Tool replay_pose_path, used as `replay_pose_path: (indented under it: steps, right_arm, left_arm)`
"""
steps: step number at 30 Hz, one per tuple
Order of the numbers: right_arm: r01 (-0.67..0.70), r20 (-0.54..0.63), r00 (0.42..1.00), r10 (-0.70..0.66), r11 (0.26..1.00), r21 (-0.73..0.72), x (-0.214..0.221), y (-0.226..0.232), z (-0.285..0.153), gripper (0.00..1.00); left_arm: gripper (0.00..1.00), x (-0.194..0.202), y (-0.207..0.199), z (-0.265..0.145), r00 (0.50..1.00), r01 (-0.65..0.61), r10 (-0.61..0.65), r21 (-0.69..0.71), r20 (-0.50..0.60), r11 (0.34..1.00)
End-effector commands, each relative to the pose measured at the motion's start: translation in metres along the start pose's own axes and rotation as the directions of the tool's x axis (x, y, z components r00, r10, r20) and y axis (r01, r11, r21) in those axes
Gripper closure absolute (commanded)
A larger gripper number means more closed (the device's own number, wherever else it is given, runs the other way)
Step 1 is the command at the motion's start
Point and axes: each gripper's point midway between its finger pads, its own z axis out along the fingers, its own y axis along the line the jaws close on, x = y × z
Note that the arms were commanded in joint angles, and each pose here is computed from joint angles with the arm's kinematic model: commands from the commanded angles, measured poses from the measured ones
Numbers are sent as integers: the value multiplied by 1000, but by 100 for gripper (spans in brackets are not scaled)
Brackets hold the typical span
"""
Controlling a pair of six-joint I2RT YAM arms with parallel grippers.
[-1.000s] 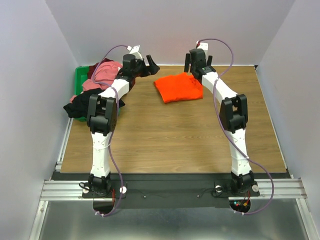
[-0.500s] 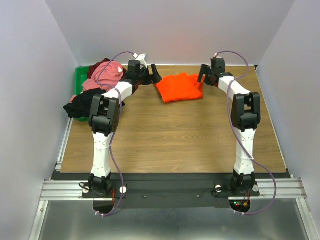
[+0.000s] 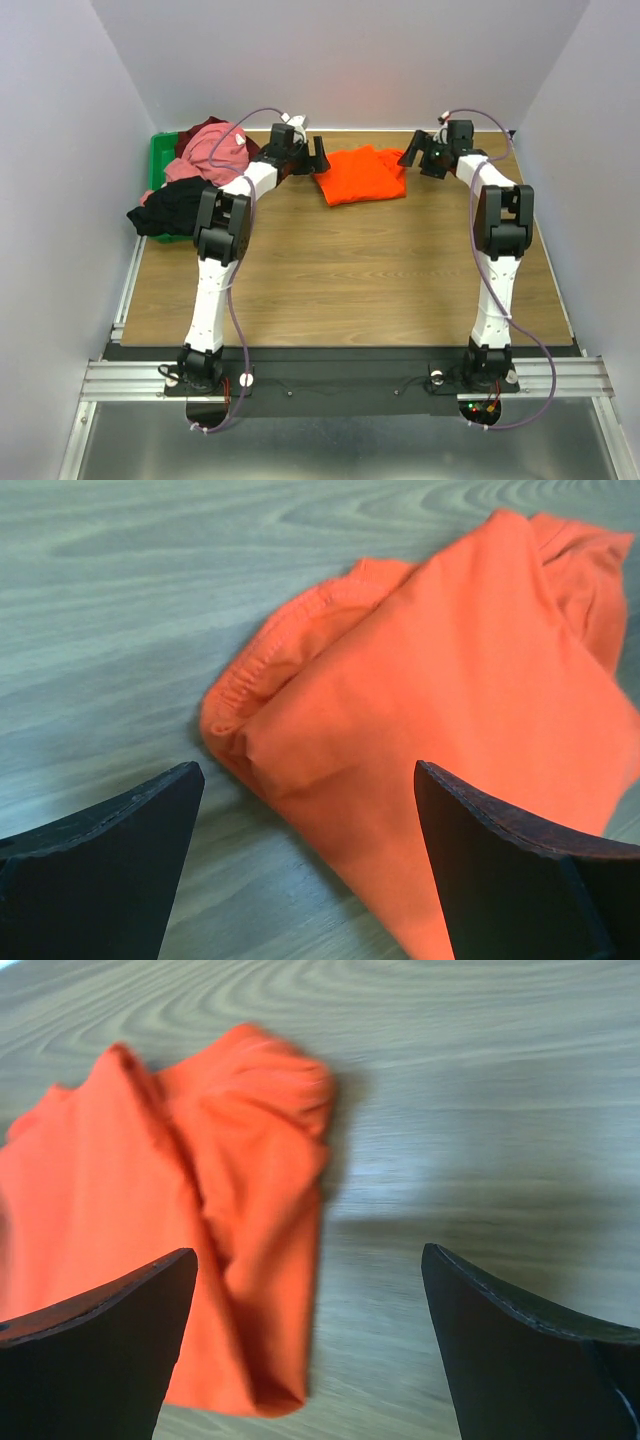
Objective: Fold and stack the t-shirts
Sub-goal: Fold the tshirt, then neatly place the folded tshirt to the corner
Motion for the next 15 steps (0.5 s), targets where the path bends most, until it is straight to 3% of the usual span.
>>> replay_pose_path:
  steps: [1, 15]
  right_arm:
    - [32, -9, 999, -34, 987, -160, -1, 33, 7, 0]
    - [55, -110, 991, -82, 972, -231, 45, 56, 27, 0]
  left_arm:
    - [1, -15, -19, 1, 998, -56, 56, 4, 18, 998]
    - [1, 4, -58, 22, 994, -108, 111, 96, -23, 990]
